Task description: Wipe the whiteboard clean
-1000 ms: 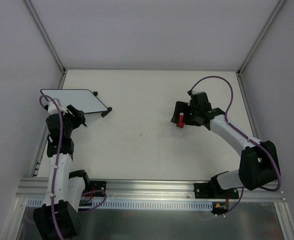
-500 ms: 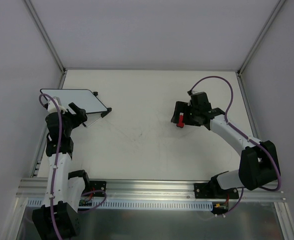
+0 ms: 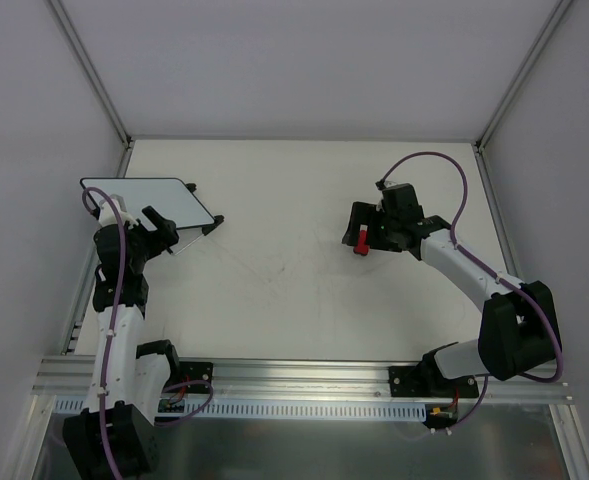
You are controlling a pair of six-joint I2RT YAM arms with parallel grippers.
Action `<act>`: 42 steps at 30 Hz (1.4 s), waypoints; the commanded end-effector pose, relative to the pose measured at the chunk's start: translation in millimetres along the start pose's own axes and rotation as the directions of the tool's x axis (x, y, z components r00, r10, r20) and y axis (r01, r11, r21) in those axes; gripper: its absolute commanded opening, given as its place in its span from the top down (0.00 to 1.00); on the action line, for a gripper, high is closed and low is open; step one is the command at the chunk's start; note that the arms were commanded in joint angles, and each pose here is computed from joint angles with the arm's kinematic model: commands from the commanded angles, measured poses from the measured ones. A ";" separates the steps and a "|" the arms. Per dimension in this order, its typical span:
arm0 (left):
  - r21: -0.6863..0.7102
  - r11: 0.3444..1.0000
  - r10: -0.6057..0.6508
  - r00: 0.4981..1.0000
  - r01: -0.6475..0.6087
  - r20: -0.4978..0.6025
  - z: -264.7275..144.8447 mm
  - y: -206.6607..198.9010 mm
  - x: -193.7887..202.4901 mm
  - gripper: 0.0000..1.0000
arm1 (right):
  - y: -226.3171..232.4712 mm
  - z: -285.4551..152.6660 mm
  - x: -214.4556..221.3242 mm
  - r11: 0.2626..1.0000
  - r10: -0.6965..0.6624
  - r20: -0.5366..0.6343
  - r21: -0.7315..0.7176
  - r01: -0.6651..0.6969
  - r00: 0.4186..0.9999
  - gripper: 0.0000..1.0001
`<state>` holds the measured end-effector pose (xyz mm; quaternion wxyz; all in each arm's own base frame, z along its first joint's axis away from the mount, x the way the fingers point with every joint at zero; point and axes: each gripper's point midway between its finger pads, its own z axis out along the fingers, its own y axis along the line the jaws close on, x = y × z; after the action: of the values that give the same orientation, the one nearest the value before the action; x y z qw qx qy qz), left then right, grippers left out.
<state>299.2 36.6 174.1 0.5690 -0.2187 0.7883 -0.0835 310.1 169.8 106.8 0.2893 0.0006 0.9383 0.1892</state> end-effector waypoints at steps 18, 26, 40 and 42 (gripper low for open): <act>0.013 1.000 0.008 1.000 -0.009 0.029 -1.3 -9.7 -15.9 0.01 | 2.3 1.4 -3.3 1.000 0.013 0.013 -0.019 -0.013 1.000 0.01; 0.009 1.000 -0.004 0.999 0.003 0.036 -1.5 -10.1 -18.3 0.01 | 2.1 1.8 -1.8 1.000 0.011 0.010 -0.019 -0.010 1.000 0.01; -0.027 1.000 -0.011 1.000 0.011 0.006 -5.1 -5.8 -13.2 0.01 | 2.3 2.0 -2.1 1.000 0.012 0.010 -0.019 -0.012 1.000 0.01; -0.026 1.000 -0.014 1.000 0.014 0.004 -5.3 -6.4 -13.0 0.01 | 2.4 2.2 -2.4 1.000 0.012 0.010 -0.019 -0.012 1.000 0.01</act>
<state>294.7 34.2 168.2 0.5479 -0.2261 0.8017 -0.0774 311.5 170.4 105.4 0.2912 0.0006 0.9376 0.1903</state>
